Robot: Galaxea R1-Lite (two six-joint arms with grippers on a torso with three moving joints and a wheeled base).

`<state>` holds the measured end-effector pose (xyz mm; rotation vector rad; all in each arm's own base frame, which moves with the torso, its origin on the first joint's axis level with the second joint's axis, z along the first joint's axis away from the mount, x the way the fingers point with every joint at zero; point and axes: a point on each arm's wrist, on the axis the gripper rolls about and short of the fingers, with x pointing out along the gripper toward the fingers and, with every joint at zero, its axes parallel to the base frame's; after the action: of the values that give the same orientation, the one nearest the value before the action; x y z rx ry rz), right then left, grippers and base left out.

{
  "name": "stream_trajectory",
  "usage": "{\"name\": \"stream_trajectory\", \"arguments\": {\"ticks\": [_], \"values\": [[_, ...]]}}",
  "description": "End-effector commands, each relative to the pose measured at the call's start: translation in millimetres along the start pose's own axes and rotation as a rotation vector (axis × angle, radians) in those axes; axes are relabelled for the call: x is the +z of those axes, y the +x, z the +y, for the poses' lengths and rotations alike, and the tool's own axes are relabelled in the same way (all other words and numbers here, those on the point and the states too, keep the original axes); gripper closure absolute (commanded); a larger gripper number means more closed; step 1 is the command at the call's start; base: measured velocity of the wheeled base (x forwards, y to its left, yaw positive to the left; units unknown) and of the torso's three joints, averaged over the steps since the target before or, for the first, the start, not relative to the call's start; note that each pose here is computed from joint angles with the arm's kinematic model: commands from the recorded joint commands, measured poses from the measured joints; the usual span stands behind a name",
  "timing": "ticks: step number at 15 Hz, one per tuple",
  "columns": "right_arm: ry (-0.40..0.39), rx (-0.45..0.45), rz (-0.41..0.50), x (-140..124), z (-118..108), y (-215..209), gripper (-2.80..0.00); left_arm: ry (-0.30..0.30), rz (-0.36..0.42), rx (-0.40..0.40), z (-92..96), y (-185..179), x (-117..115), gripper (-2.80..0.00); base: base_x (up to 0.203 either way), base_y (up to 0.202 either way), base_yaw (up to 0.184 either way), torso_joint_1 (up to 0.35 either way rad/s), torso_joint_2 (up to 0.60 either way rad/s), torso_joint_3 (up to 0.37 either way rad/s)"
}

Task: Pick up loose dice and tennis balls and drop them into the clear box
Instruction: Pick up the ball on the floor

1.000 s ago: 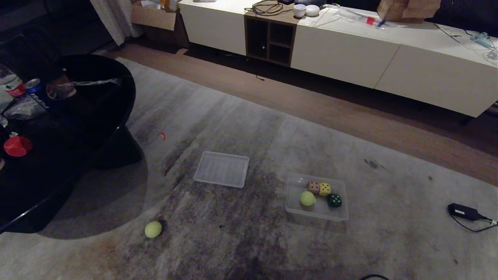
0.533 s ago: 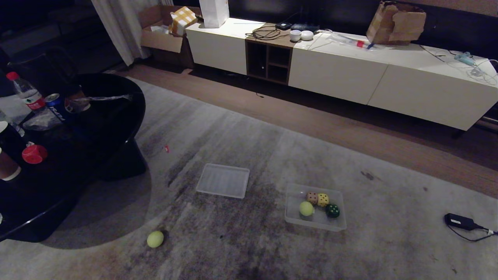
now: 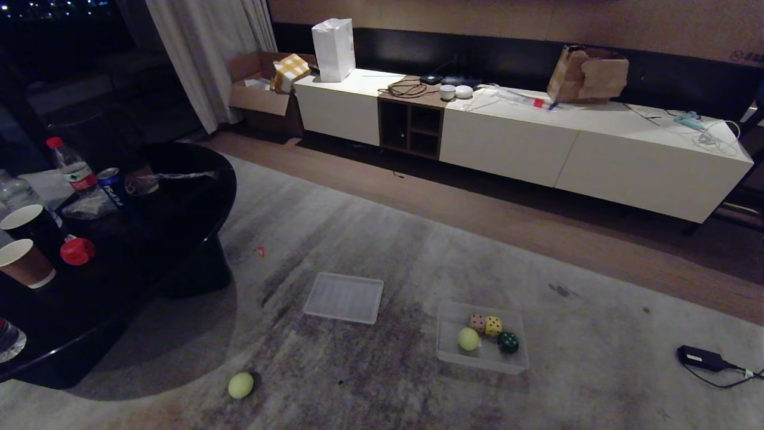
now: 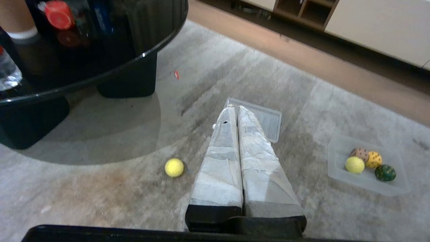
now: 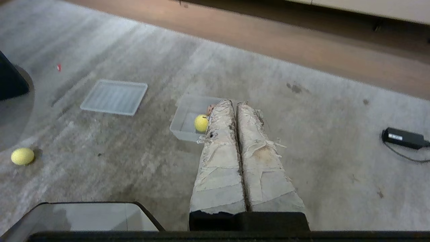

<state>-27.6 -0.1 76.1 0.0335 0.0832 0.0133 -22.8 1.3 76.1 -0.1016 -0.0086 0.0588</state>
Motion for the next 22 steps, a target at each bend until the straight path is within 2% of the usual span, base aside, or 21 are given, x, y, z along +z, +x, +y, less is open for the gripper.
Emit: {"name": "stream_trajectory", "arguments": {"ticks": [1, 7, 17, 22], "values": [[0.0, 0.001, 0.001, 0.2, 0.0, 0.0, 0.0, -0.001, 0.002, 0.001, 0.0, 0.2, -0.3, 0.0, 0.0, 0.0, 0.0, 0.002, -0.01, 0.198], [-0.001, 0.001, 0.001, 0.2, 0.0, 0.0, 0.0, 0.002, 0.004, 0.001, 0.1, 0.2, -0.5, 0.0, 0.0, 0.0, 0.0, 0.004, 0.0, 0.168], [0.0, -0.001, 0.003, 0.1, 0.0, 0.0, 0.0, 0.008, 0.004, 0.0, 0.0, 0.2, -0.5, 0.0, 0.0, 0.0, 0.0, 0.001, 0.0, 0.007], [0.002, -0.001, 0.003, 0.1, 0.0, 0.0, 0.0, 0.005, 0.004, 0.001, 0.1, 0.2, -0.5, 0.0, 0.001, -0.007, 0.151, 0.002, 0.0, 0.004]]}}
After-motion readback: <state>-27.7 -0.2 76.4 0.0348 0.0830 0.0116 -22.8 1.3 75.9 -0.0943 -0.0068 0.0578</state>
